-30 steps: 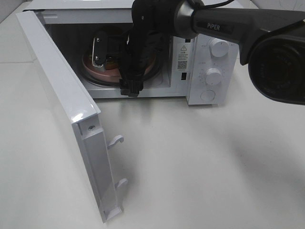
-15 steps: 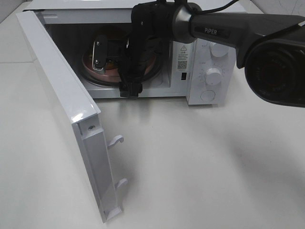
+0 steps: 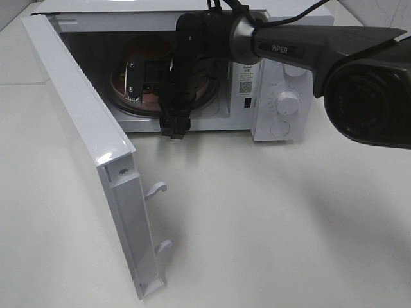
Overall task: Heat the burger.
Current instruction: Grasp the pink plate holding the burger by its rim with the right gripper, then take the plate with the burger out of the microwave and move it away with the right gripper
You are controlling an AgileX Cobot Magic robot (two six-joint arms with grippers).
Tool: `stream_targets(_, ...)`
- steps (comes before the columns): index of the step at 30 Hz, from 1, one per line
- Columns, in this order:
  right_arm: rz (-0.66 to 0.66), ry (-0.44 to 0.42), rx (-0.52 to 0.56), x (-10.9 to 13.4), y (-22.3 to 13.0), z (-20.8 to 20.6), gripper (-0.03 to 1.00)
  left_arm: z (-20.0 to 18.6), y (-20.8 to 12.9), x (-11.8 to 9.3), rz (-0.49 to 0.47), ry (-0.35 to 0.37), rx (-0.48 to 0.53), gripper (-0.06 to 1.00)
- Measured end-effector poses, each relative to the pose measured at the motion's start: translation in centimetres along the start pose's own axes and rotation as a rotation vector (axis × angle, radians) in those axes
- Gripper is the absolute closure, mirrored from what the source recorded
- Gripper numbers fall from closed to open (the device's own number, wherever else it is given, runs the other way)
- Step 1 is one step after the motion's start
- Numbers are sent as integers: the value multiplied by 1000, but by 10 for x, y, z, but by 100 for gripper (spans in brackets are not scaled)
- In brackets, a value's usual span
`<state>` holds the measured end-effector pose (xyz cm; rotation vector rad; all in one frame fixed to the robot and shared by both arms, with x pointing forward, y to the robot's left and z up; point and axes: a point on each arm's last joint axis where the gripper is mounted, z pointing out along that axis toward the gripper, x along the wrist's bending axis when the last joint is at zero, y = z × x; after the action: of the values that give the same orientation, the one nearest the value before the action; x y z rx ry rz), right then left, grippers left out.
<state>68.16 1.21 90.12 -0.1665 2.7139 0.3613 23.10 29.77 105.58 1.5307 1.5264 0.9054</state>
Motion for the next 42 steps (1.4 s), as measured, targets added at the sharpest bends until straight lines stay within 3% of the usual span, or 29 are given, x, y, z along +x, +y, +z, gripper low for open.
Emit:
stream_targets(6,0,2,0,0,0,0,20,0,0,0,0,0,0,-4)
stream_targets(12,2,-1,-1,0,0,0,30,0,0,0,0,0,0,-4)
stream_targets(13,3,-4,-3,-1,0,-1,37,0,0,0,0,0,0,-4)
stream_targets(15,3,-6,-4,-1,1,-1,43,0,0,0,0,0,0,-4)
stream_targets(16,5,-6,-5,-1,1,-1,53,0,0,0,0,0,0,-4)
stream_targets(17,5,-6,-5,-1,1,-1,53,0,0,0,0,0,0,-4)
stream_targets(18,27,4,-6,-1,1,-4,66,0,0,0,0,0,0,-4)
stream_targets(19,27,4,-6,-1,1,-4,66,0,0,0,0,0,0,-4)
stream_targets(21,46,15,-13,-1,4,-7,86,0,0,0,0,0,0,-4)
stream_targets(42,91,49,37,4,-2,-26,91,0,0,0,0,0,0,-4)
